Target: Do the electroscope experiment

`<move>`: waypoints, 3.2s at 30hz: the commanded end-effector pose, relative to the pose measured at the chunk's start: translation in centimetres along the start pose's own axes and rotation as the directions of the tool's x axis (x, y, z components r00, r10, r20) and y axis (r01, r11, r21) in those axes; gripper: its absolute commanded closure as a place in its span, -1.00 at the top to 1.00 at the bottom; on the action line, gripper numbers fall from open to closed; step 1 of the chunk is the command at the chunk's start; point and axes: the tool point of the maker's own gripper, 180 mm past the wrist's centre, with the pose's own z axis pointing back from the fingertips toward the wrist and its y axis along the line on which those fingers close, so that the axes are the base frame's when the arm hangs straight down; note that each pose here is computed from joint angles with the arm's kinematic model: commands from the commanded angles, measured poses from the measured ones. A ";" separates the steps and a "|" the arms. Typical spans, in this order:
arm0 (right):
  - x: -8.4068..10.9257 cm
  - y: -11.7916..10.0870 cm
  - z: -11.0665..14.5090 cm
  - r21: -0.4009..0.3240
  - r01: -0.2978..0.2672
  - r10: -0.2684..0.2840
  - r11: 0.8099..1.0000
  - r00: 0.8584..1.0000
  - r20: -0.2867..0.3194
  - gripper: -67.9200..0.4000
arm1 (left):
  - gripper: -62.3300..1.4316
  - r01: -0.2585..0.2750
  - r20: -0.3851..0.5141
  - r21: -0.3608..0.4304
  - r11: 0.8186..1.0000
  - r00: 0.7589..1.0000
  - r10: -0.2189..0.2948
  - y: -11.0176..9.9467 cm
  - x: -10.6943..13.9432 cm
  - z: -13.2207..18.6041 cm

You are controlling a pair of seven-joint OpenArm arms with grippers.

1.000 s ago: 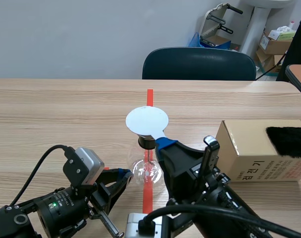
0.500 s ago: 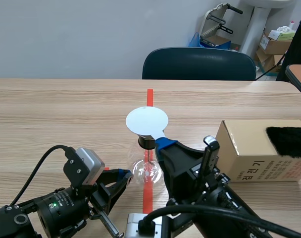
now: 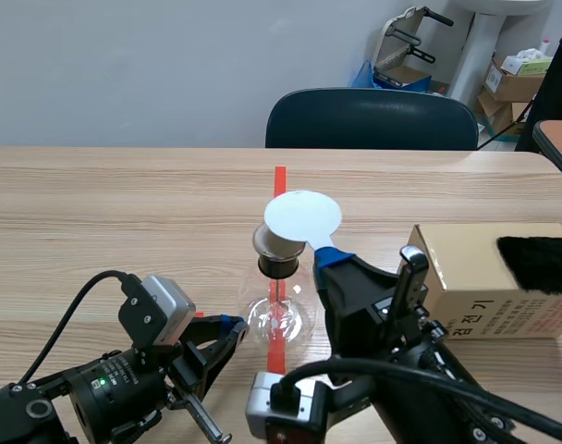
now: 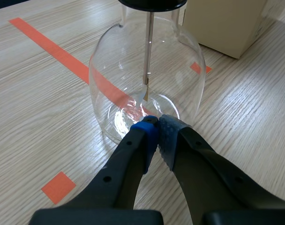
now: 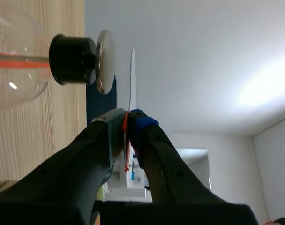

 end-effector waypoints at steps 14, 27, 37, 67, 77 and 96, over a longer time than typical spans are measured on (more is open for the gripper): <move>-6.8 -0.4 1.7 -0.011 -0.007 0.002 1.000 0.926 -0.377 -0.96 | -0.87 -0.005 0.027 -0.003 1.000 1.000 0.005 -0.2 0.7 -0.2; -8.9 -0.4 2.8 -0.010 -0.010 0.004 1.000 0.869 -0.495 -0.96 | -0.87 -0.005 0.027 -0.003 1.000 1.000 0.005 -0.2 0.7 -0.2; -8.1 -0.5 2.3 -0.011 -0.014 0.008 1.000 0.895 -0.446 -0.96 | -0.87 -0.005 0.027 -0.003 1.000 1.000 0.005 -0.2 0.7 -0.2; 1.8 -0.4 0.4 -0.012 -0.023 0.024 1.000 0.994 0.102 -0.96 | -0.87 -0.006 0.028 -0.003 1.000 1.000 0.006 -0.2 0.7 -0.3; 1.8 -0.4 0.4 -0.012 -0.023 0.024 1.000 0.994 0.103 -0.96 | -0.87 -0.006 0.028 -0.003 1.000 1.000 0.006 -0.2 0.7 -0.3; 0.8 -0.4 0.4 -0.012 -0.023 0.024 1.000 0.998 0.050 -0.96 | -0.87 -0.006 0.028 -0.003 1.000 1.000 0.006 -0.2 0.7 -0.3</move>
